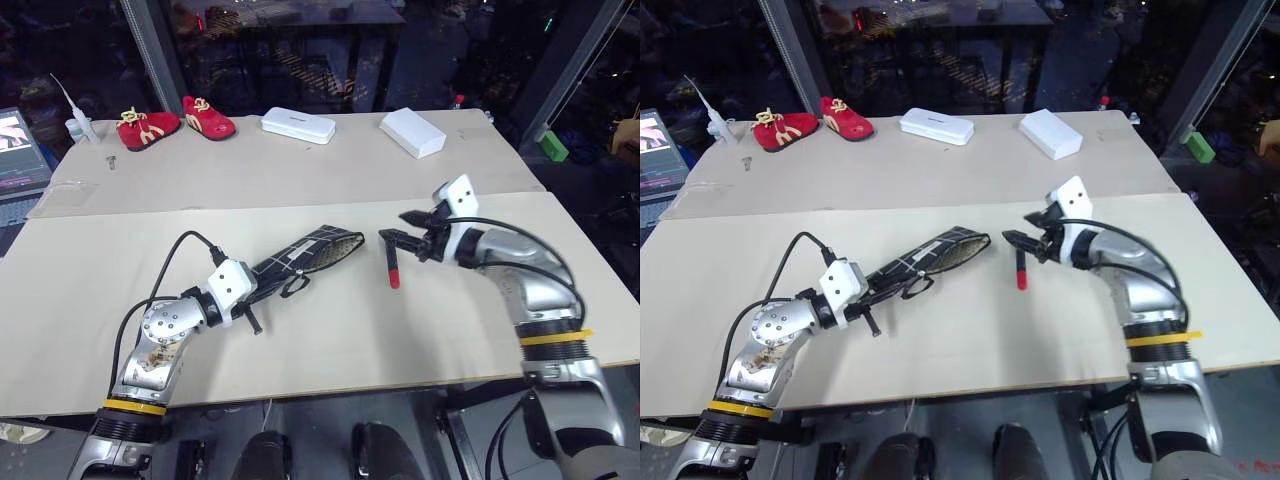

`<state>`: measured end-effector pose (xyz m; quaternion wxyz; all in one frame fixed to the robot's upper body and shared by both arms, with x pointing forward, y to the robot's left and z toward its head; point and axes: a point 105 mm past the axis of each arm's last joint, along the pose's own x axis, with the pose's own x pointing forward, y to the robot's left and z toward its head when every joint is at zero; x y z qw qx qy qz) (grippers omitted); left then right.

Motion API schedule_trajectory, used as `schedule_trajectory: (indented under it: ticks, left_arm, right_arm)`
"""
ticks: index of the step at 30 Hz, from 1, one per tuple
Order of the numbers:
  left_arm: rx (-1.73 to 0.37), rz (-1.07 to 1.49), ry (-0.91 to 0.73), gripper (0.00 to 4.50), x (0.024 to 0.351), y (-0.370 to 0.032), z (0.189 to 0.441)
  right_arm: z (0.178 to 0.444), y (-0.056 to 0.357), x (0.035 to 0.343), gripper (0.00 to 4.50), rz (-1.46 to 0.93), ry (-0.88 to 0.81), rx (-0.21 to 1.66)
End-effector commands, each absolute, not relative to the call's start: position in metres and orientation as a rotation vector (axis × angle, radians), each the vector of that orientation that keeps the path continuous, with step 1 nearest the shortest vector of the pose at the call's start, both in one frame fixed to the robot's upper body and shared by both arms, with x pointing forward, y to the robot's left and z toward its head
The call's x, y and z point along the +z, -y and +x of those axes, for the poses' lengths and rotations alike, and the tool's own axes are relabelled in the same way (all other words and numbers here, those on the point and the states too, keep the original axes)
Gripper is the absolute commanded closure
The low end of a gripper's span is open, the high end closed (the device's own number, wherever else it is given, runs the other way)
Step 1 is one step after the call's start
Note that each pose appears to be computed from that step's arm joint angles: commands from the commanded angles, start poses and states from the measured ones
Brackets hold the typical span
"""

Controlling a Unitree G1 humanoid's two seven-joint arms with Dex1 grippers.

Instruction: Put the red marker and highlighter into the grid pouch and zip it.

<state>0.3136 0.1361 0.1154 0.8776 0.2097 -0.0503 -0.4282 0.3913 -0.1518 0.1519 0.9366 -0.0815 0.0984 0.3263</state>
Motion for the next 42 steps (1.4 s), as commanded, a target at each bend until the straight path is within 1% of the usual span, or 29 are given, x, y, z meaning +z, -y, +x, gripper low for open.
schedule_trajectory:
  ticks: [1,6,10,12,15,21,22,23,25,27,29,31,35,36,37,39,40,41,42]
  left_arm:
    - [-0.887,0.438,0.151,4.50,0.128,-0.135,0.310]
    - [-0.882,0.436,0.149,4.50,0.129,-0.135,0.311]
    - [-0.876,0.430,0.153,4.50,0.131,-0.134,0.313]
    - [-0.874,0.427,0.154,4.50,0.131,-0.134,0.313]
    - [-0.867,0.420,0.156,4.50,0.131,-0.134,0.313]
    - [-0.863,0.416,0.156,4.50,0.132,-0.133,0.314]
    - [-0.863,0.415,0.156,4.50,0.132,-0.133,0.314]
    - [-0.863,0.414,0.158,4.50,0.132,-0.132,0.315]
    - [-0.863,0.412,0.159,4.50,0.132,-0.132,0.315]
    - [-0.866,0.411,0.161,4.50,0.132,-0.131,0.315]
    - [-0.869,0.411,0.161,4.50,0.132,-0.131,0.315]
    - [-0.873,0.412,0.162,4.50,0.132,-0.130,0.315]
    - [-0.878,0.413,0.164,4.50,0.134,-0.130,0.317]
    - [-0.879,0.413,0.164,4.50,0.134,-0.130,0.317]
    - [-0.881,0.414,0.164,4.50,0.134,-0.130,0.317]
    - [-0.889,0.416,0.163,4.50,0.133,-0.129,0.316]
    - [-0.892,0.417,0.162,4.50,0.133,-0.129,0.316]
    - [-0.894,0.418,0.162,4.50,0.133,-0.129,0.316]
    - [-0.896,0.418,0.161,4.50,0.133,-0.129,0.316]
  right_arm:
    - [0.400,0.166,0.153,1.22,-0.166,-0.247,0.481]
    - [0.401,0.166,0.148,1.22,-0.124,-0.284,0.413]
    - [0.401,0.161,0.139,1.22,-0.121,-0.316,0.402]
    - [0.400,0.157,0.132,1.22,-0.105,-0.345,0.396]
    - [0.395,0.152,0.111,1.22,-0.078,-0.414,0.386]
    - [0.390,0.153,0.090,1.22,-0.045,-0.487,0.354]
    - [0.388,0.157,0.081,1.22,-0.078,-0.508,0.328]
    - [0.386,0.166,0.072,1.46,-0.126,-0.523,0.288]
    - [0.385,0.179,0.063,1.92,-0.187,-0.528,0.236]
    - [0.384,0.184,0.063,2.65,-0.184,-0.516,0.220]
    - [0.385,0.187,0.066,3.26,-0.189,-0.500,0.208]
    - [0.386,0.190,0.070,3.93,-0.195,-0.483,0.202]
    - [0.393,0.189,0.087,3.98,-0.195,-0.411,0.219]
    - [0.396,0.187,0.099,3.98,-0.205,-0.365,0.230]
    - [0.398,0.178,0.117,3.98,-0.222,-0.279,0.284]
    - [0.396,0.160,0.173,3.98,-0.257,-0.044,0.424]
    - [0.391,0.154,0.191,3.98,-0.274,0.038,0.478]
    - [0.383,0.148,0.207,3.98,-0.386,0.128,0.539]
    - [0.372,0.141,0.212,3.98,-0.522,0.180,0.615]
